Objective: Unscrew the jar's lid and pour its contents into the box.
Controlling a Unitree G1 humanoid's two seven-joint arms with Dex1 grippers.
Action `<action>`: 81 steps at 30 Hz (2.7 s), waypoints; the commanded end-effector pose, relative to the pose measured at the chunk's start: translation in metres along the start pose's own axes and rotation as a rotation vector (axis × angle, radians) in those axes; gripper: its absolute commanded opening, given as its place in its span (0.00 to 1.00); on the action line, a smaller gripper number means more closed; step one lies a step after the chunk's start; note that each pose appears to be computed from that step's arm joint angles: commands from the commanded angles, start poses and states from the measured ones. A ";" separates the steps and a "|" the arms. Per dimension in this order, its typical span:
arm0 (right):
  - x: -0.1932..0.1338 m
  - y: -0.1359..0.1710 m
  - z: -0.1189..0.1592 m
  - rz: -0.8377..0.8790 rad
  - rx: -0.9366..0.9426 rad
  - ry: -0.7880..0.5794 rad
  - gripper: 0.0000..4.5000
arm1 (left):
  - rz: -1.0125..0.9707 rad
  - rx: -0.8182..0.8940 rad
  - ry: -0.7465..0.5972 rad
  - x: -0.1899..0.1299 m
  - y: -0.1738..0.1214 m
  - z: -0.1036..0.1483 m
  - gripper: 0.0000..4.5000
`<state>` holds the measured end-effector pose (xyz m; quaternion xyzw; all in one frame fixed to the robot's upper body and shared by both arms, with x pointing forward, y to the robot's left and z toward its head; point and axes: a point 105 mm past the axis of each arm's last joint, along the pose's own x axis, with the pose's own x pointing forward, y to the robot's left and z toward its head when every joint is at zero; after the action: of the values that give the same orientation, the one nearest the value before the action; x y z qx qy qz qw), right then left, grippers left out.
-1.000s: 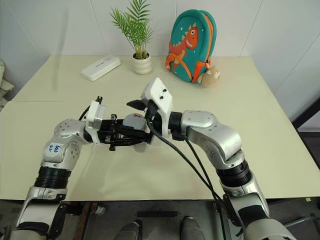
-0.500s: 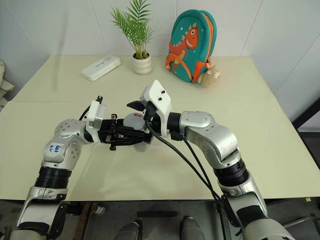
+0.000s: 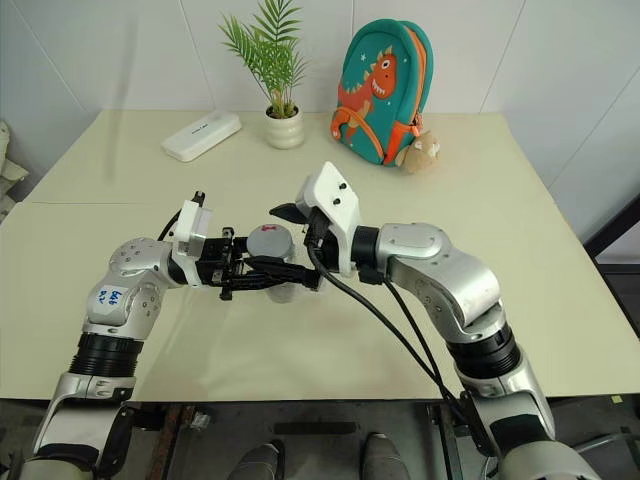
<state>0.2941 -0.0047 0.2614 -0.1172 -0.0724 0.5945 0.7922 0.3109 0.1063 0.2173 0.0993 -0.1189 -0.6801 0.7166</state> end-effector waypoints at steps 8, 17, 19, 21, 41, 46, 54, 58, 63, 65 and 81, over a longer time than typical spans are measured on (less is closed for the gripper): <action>-0.018 -0.006 0.011 -0.055 -0.039 -0.013 0.99 | -0.008 0.036 -0.024 0.000 0.002 0.010 0.47; -0.028 0.010 0.013 0.026 -0.051 0.007 0.99 | -0.004 0.036 -0.021 -0.001 0.004 0.009 0.47; -0.029 0.011 0.013 0.033 -0.052 0.014 0.99 | -0.004 0.036 -0.021 -0.002 0.004 0.009 0.47; -0.032 0.013 0.012 0.039 -0.057 0.026 0.99 | -0.003 0.036 -0.019 -0.002 0.004 0.009 0.47; 0.005 0.006 0.029 0.027 -0.032 -0.064 0.99 | -0.020 0.049 -0.023 0.003 0.006 0.009 0.47; 0.016 0.013 0.028 0.048 -0.021 -0.072 0.99 | -0.017 0.056 -0.023 0.003 0.007 0.009 0.47; 0.025 0.005 0.019 0.003 -0.051 -0.048 0.99 | -0.016 0.060 -0.026 0.003 0.007 0.010 0.47; 0.025 -0.001 0.019 -0.020 -0.063 -0.048 0.99 | -0.017 0.061 -0.026 0.003 0.007 0.011 0.47; 0.020 -0.010 0.018 -0.048 -0.072 -0.043 0.99 | -0.014 0.062 -0.026 0.003 0.006 0.011 0.47; 0.017 -0.011 0.017 -0.052 -0.076 -0.034 0.99 | -0.011 0.061 -0.025 0.002 0.006 0.010 0.47; -0.008 -0.009 0.014 -0.059 -0.082 0.009 0.99 | 0.000 0.056 -0.021 0.000 0.007 0.009 0.47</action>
<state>0.2987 -0.0047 0.2648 -0.1471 -0.0722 0.5783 0.7992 0.3183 0.1056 0.2179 0.0957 -0.1267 -0.6764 0.7192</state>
